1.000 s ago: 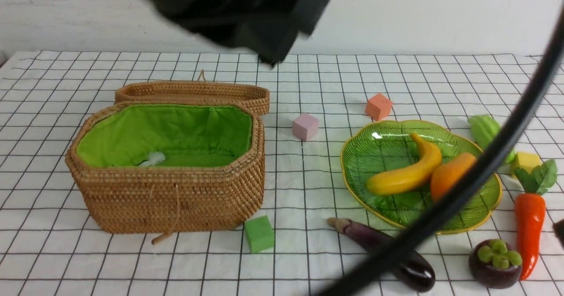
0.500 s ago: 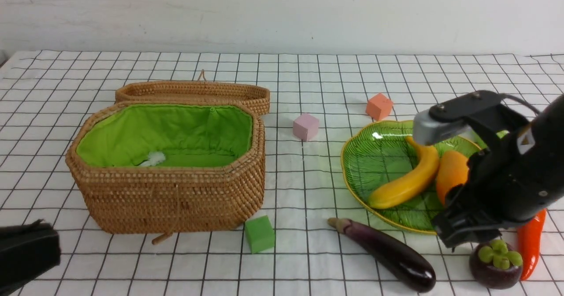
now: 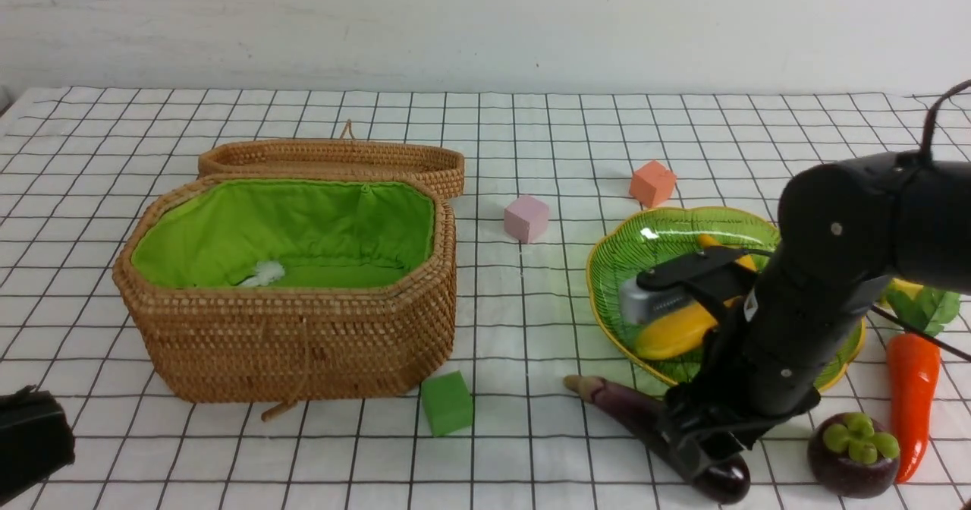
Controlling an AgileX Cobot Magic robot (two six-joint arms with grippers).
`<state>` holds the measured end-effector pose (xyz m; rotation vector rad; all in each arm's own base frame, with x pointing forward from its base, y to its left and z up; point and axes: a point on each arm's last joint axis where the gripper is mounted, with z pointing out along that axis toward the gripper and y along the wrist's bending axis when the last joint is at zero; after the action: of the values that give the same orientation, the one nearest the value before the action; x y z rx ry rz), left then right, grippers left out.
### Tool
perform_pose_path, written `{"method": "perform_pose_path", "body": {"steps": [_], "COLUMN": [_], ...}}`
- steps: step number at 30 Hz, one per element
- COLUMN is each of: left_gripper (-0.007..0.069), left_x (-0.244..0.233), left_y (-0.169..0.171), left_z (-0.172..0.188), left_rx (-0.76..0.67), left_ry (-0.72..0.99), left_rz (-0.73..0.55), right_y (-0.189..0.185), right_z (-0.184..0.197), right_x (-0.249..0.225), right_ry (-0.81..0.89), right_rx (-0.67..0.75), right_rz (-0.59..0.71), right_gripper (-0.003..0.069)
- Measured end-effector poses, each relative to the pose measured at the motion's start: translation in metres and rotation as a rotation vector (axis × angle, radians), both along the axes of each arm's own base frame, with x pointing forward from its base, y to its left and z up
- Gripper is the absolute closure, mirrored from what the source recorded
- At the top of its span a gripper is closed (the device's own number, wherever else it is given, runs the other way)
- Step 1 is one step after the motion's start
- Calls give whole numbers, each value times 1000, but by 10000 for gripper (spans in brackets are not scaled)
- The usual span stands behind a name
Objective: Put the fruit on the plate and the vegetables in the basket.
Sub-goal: Grab an eggplant with your right arm and place it in the basket on the left.
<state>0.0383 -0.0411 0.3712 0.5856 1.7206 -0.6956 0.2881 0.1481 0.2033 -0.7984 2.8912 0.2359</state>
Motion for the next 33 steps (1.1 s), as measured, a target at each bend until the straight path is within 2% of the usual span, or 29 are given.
{"method": "perform_pose_path", "body": {"steps": [10, 14, 15, 17, 21, 25, 27, 28, 30, 31, 32, 33], "left_gripper": [638, 638, 638, 638, 638, 638, 638, 638, 638, 638, 638, 638], "left_x": [-1, -1, -1, -1, -2, 1, 3, 4, 8, 9, 13, 13], "left_y": [-2, -2, -2, -2, -1, 2, 4, 5, 10, 12, 17, 18], "left_z": [0, 0, 0, -2, -8, -10, -10, -10, -10, -10, -10, -10], "left_rx": [-24, -22, -21, -8, 26, 30, 35, 36, 40, 48, 46, 56], "left_ry": [24, 26, 27, 39, 99, 131, 124, 121, 116, 109, 114, 107], "left_rz": [-16, -16, -16, -17, -8, 38, 75, 84, 164, 177, 252, 260], "right_y": [4, 4, 4, 4, 8, 23, 34, 35, 56, 57, 74, 76], "right_z": [-42, -45, -45, -45, -39, -1, 33, 37, 89, 92, 126, 128], "right_x": [15, 17, 17, 17, 10, -12, -19, -20, -21, -21, -18, -18], "right_ry": [26, 27, 26, 26, 62, 44, -27, -38, -196, -212, -346, -362], "right_rx": [-51, -61, -65, -65, -49, 3, 74, 82, 211, 219, 309, 314], "right_rz": [19, 41, 47, 48, 50, 82, 92, 95, 137, 145, 205, 221], "right_gripper": [105, 145, 188, 226, 225, 225, 225, 225, 225, 225, 225, 225]}}
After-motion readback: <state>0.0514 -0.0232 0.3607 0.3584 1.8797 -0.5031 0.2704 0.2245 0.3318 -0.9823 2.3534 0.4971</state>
